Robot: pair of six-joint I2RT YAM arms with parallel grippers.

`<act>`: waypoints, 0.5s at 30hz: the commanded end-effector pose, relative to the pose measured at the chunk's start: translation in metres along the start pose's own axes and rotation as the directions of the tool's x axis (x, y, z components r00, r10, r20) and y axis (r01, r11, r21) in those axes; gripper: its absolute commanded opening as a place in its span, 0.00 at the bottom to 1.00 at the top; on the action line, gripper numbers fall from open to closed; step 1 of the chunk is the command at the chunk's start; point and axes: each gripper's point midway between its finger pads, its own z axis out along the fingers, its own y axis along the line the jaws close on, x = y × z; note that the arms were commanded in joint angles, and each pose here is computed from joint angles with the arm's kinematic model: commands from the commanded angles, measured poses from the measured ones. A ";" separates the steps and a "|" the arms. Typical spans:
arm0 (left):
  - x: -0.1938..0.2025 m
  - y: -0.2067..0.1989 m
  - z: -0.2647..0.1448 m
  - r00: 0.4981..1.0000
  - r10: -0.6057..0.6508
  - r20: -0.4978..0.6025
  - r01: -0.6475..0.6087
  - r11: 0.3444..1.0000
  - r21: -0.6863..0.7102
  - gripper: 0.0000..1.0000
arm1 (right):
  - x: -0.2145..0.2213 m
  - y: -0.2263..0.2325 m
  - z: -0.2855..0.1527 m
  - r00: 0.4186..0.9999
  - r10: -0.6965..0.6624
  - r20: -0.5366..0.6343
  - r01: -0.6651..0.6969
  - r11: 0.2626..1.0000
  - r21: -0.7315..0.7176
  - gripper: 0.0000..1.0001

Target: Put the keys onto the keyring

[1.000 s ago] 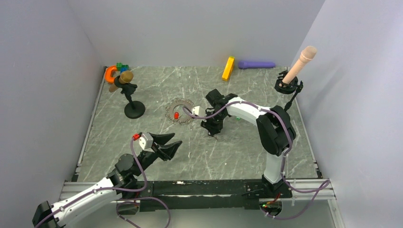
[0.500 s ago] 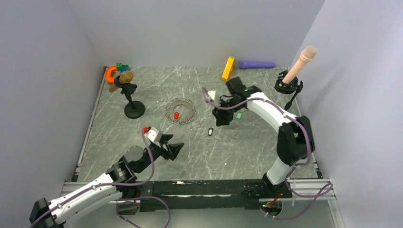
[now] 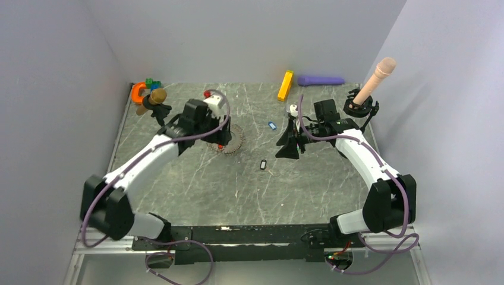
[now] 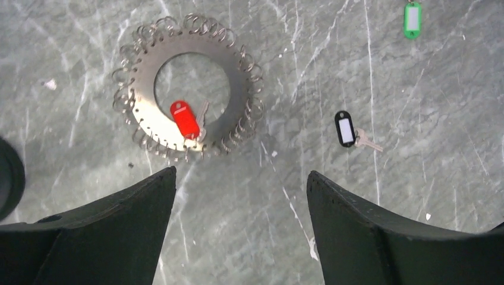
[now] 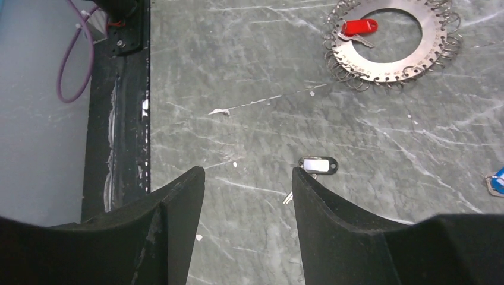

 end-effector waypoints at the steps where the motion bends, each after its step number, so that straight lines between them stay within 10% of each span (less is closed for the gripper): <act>1: -0.021 -0.015 0.023 0.995 0.041 -0.088 -0.030 0.992 0.123 0.81 | -0.018 -0.010 -0.003 0.998 -0.027 0.054 0.024 0.998 0.049 0.60; 15: -0.018 -0.001 0.149 0.927 0.048 -0.372 0.015 0.986 0.164 0.45 | -0.019 -0.023 -0.013 0.998 0.015 0.058 -0.021 0.994 0.104 0.60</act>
